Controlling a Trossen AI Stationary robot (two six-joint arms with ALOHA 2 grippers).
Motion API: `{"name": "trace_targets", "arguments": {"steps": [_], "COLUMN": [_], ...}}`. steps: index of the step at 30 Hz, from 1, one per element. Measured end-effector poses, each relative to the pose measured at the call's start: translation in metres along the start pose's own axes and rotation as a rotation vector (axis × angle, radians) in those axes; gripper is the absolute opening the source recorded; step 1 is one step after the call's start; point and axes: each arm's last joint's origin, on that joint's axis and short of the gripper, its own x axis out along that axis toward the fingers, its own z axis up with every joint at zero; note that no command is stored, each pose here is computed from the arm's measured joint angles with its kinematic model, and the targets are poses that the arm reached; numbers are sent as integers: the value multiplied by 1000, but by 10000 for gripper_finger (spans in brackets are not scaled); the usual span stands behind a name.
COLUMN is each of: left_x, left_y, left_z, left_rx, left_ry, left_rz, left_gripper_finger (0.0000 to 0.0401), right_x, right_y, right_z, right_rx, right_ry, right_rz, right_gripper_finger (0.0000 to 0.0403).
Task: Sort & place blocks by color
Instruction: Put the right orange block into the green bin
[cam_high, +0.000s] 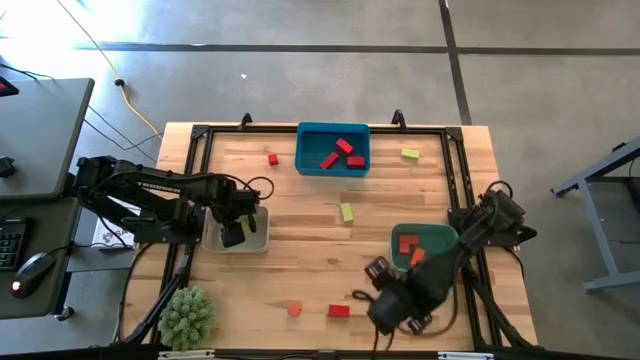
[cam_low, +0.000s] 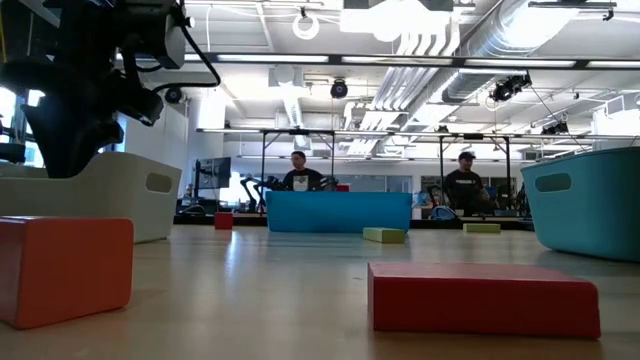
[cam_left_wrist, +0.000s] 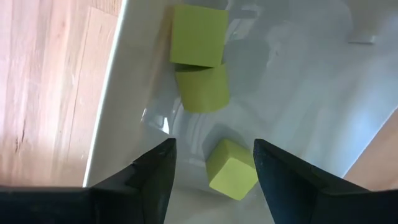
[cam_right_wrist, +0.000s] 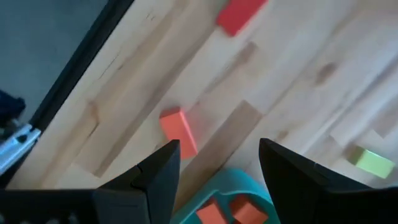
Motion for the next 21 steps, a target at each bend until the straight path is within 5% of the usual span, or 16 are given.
{"name": "trace_targets", "arguments": {"steps": [21], "left_x": [0], "left_y": [0], "left_z": [0], "left_rx": [2], "left_ry": [1], "left_rz": [0], "left_gripper_finger": [204], "right_x": [76], "right_y": [38], "right_z": [23], "right_rx": [-86], "right_ry": [202], "right_rz": [3], "right_gripper_finger": [206]}}
